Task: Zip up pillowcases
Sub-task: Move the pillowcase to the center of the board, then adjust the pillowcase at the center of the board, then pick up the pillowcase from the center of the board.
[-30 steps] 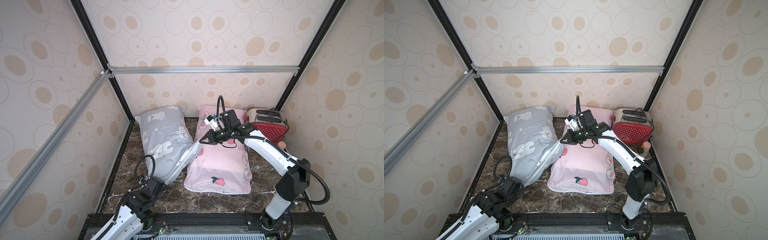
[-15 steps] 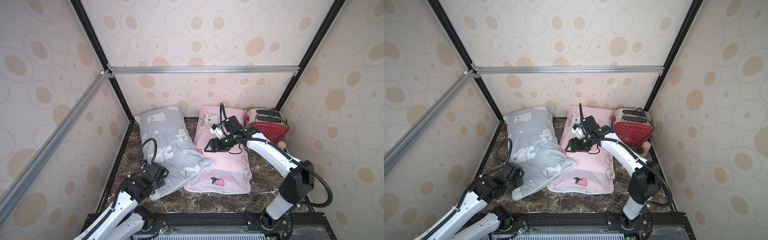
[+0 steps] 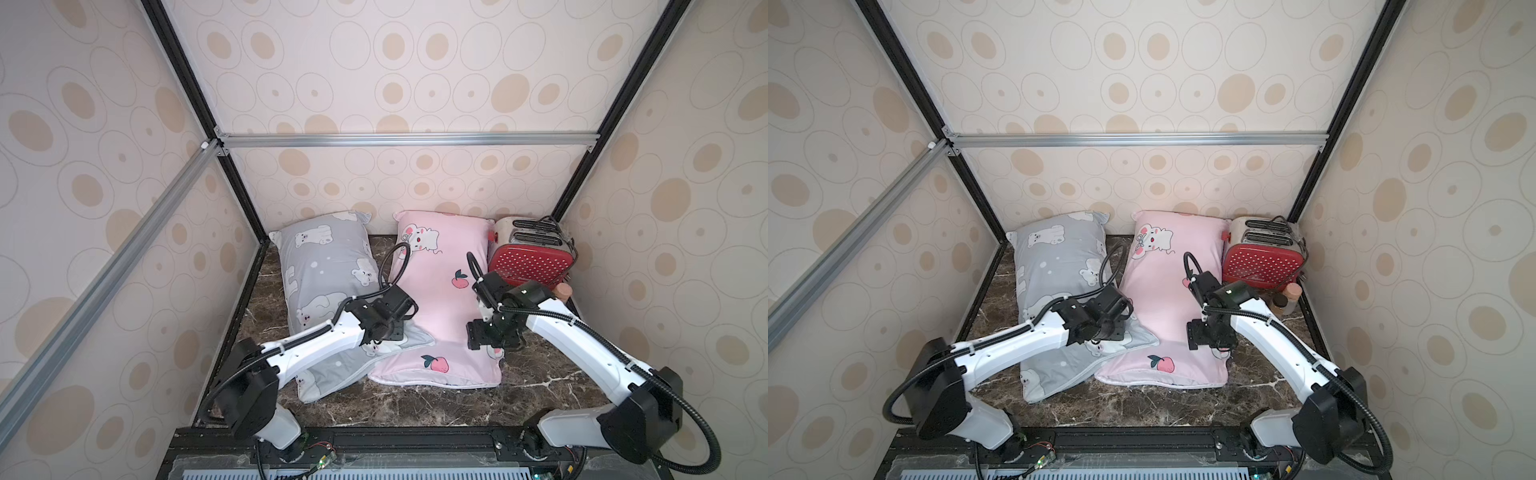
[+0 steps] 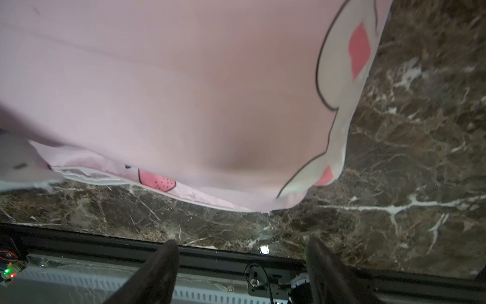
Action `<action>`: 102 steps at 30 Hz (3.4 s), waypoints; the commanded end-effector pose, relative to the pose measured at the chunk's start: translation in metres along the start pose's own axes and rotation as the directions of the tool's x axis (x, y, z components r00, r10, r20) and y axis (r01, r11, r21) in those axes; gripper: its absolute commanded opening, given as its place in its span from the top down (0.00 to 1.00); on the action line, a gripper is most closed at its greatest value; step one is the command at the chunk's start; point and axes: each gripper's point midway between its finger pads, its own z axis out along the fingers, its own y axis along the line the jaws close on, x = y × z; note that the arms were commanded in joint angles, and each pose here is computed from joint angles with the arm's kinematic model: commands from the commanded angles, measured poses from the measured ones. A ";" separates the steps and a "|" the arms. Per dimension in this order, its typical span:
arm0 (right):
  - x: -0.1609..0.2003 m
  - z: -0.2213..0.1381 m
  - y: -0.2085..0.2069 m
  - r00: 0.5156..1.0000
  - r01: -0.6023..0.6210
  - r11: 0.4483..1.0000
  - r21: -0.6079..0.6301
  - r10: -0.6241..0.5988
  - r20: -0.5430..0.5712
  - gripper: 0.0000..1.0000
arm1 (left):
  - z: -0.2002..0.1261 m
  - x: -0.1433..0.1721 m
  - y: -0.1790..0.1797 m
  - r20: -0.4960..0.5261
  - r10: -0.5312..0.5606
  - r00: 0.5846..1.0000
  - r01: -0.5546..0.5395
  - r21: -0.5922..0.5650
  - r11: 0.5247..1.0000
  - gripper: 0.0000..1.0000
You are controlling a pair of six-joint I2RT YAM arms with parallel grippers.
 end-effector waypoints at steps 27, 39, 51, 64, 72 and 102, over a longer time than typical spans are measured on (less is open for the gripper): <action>-0.029 0.007 0.064 0.979 0.194 0.963 -0.189 -0.201 -0.022 0.12 | -0.084 0.018 0.178 0.068 -0.108 0.992 0.125 -0.350 0.928 0.53; 0.033 0.046 0.013 0.990 -0.095 0.971 -0.219 0.068 -0.126 0.29 | -0.018 -0.058 -0.064 0.082 0.093 0.992 -0.108 0.214 0.971 0.56; -0.005 0.082 0.013 0.996 -0.079 0.940 -0.331 0.091 0.022 0.00 | 0.112 -0.046 -0.027 -0.109 0.037 0.993 -0.026 0.102 0.994 0.63; -0.013 0.078 0.060 1.000 -0.004 0.802 -0.597 0.006 0.002 0.03 | 0.141 -0.044 0.017 -0.150 -0.013 0.989 0.018 0.033 0.999 0.65; 0.027 0.051 0.061 0.995 -0.093 0.753 -0.651 0.055 -0.078 0.16 | 0.150 -0.069 0.041 -0.122 -0.074 0.990 0.077 0.015 0.997 0.67; 0.016 0.059 0.055 0.984 -0.150 0.741 -0.654 0.174 -0.030 0.34 | 0.134 -0.095 0.033 -0.068 -0.099 0.993 0.103 0.065 0.993 0.67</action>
